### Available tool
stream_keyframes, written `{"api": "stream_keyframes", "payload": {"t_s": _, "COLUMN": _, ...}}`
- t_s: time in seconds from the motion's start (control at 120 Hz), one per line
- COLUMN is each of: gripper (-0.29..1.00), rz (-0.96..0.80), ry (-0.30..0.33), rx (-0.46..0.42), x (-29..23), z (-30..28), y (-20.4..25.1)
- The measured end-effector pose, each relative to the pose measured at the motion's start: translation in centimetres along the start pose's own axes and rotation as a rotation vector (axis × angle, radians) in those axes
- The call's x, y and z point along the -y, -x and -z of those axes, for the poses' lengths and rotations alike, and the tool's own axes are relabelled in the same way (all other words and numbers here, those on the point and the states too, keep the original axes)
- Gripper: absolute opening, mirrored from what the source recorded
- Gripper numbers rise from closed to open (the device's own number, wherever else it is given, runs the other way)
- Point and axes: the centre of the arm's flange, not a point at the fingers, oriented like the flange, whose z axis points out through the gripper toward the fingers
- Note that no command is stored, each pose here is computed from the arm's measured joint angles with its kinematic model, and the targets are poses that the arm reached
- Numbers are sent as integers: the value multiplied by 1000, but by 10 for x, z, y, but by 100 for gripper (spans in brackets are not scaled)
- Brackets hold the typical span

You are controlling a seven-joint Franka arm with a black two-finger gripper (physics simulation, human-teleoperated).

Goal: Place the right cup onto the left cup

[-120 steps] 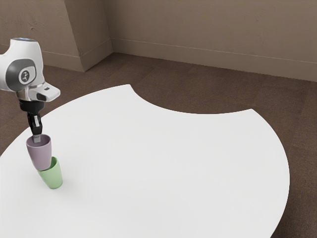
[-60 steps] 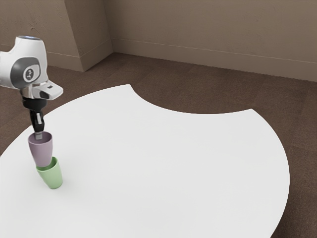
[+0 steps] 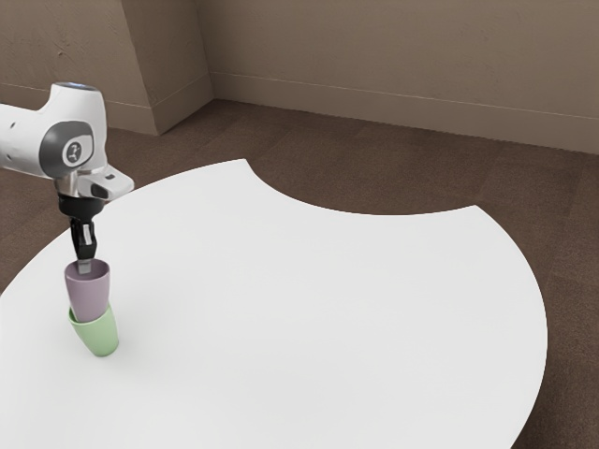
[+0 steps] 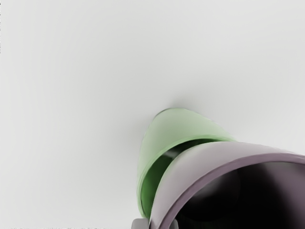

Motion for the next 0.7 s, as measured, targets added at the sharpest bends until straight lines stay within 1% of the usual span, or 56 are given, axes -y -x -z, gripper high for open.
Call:
{"api": "stream_keyframes", "payload": {"t_s": 0.033, "gripper": -7, "rz": 3, "ry": 1, "rx": 0, "x": 1, "z": -1, "y": 1}}
{"api": "stream_keyframes", "payload": {"t_s": 0.2, "gripper": 30, "rz": 14, "ry": -1, "rx": -4, "x": 8, "z": 4, "y": 4}}
{"api": "stream_keyframes", "payload": {"t_s": 0.258, "gripper": 40, "rz": 12, "ry": -4, "rx": -6, "x": 8, "z": 7, "y": 3}}
{"api": "stream_keyframes", "payload": {"t_s": 0.325, "gripper": 48, "rz": 8, "ry": -9, "rx": -10, "x": 8, "z": 12, "y": 1}}
{"api": "stream_keyframes", "payload": {"t_s": 0.45, "gripper": 58, "rz": -1, "ry": -34, "rx": -42, "x": 7, "z": 34, "y": -4}}
{"api": "stream_keyframes", "payload": {"t_s": 0.575, "gripper": 63, "rz": -21, "ry": -80, "rx": -140, "x": 0, "z": 95, "y": -24}}
{"api": "stream_keyframes", "payload": {"t_s": 0.7, "gripper": 66, "rz": -91, "ry": -110, "rx": -177, "x": -24, "z": 143, "y": -57}}
